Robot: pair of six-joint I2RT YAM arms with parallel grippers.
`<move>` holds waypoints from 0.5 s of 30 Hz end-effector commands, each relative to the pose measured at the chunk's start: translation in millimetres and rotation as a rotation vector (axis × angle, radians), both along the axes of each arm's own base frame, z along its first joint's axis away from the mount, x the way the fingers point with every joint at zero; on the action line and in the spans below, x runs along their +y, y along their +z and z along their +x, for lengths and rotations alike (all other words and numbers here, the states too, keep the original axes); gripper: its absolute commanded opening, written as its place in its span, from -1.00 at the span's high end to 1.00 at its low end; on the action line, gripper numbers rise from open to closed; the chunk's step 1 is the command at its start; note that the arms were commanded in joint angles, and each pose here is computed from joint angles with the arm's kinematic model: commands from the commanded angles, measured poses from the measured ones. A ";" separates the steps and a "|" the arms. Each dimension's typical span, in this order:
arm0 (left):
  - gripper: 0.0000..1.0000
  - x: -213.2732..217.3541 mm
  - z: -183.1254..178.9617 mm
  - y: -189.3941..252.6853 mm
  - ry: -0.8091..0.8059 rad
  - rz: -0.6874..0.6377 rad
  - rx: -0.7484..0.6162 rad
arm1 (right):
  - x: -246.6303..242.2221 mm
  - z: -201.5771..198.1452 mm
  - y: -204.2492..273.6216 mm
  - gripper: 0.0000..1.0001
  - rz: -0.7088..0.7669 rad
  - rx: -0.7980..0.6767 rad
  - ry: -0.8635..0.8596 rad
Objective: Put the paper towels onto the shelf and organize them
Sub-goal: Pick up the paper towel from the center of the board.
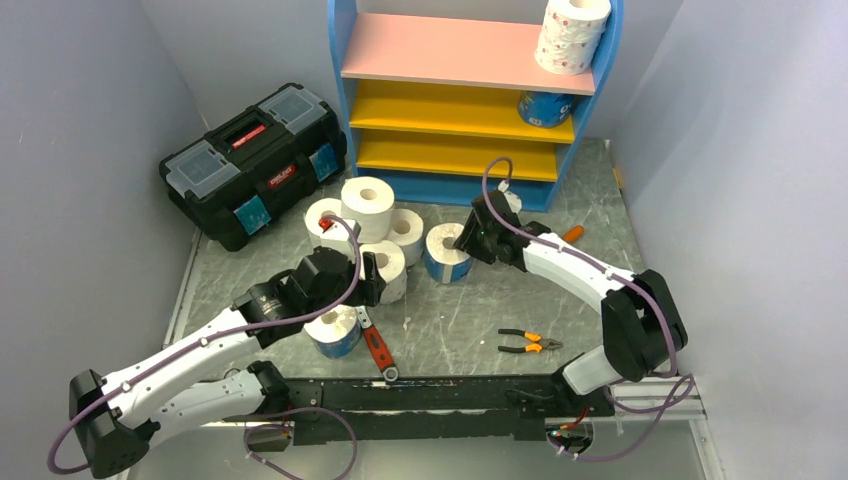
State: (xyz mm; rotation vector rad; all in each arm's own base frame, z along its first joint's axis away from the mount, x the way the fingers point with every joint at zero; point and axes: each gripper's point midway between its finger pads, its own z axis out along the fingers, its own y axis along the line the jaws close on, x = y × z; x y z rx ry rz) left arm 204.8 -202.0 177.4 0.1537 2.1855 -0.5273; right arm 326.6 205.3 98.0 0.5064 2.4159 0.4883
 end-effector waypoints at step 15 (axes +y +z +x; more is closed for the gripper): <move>-0.53 5.4 3.6 5.4 0.066 -0.035 -0.005 | -34.5 -8.4 111.7 0.86 0.095 -0.007 -0.457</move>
